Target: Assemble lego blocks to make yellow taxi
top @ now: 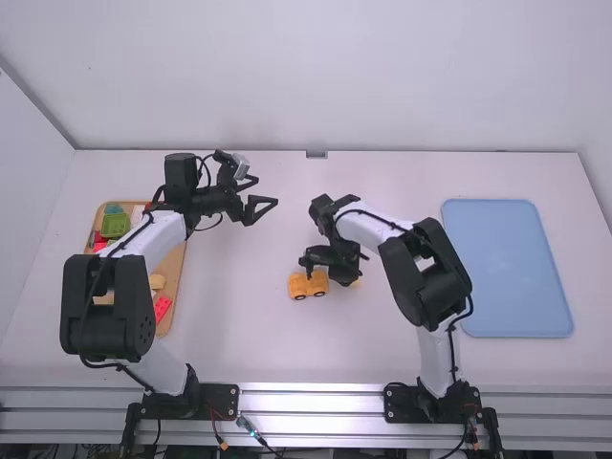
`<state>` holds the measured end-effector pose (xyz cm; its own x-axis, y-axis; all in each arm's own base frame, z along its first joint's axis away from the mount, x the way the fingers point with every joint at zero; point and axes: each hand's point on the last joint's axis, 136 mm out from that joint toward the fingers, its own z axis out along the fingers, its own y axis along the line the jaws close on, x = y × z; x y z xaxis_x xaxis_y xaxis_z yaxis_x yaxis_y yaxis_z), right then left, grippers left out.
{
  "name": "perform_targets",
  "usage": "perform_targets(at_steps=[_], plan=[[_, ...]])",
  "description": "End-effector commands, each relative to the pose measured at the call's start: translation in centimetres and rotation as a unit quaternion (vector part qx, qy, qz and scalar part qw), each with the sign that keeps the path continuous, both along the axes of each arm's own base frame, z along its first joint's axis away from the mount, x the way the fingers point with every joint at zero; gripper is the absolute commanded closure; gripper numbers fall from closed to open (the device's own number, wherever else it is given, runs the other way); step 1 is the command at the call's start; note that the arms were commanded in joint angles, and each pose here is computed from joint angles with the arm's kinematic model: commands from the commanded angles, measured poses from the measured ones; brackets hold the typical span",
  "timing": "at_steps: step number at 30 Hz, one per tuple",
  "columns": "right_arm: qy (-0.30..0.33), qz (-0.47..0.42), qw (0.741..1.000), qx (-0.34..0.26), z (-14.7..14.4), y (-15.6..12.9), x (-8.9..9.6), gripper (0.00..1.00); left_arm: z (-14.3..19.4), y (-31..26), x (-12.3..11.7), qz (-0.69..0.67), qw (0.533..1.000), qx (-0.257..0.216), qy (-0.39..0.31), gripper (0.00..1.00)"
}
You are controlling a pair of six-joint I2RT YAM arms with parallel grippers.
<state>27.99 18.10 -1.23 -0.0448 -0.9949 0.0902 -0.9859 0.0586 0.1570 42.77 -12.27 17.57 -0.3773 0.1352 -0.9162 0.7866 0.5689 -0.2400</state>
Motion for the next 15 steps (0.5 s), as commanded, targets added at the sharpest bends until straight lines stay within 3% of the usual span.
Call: perform_targets(at_steps=[1,11,14,15], plan=[[0.01,-0.015,1.0,0.013,-0.1,0.2,0.1,0.97,-0.3,-0.3,-0.3,-0.01,1.0,-0.004,0.003,0.01],[0.009,-0.014,1.0,0.01,-1.4,-0.2,-0.4,0.88,-0.4,-0.3,-0.4,-0.01,1.0,-0.004,0.008,0.01],[0.007,-0.013,1.0,0.004,-1.4,-0.5,-0.4,0.79,-0.4,-0.3,-0.4,-0.01,1.0,-0.004,0.008,0.01],[0.005,-0.012,1.0,0.004,-1.3,-0.4,-0.3,0.72,-0.4,-0.3,-0.4,-0.01,1.0,-0.004,0.007,0.01]])
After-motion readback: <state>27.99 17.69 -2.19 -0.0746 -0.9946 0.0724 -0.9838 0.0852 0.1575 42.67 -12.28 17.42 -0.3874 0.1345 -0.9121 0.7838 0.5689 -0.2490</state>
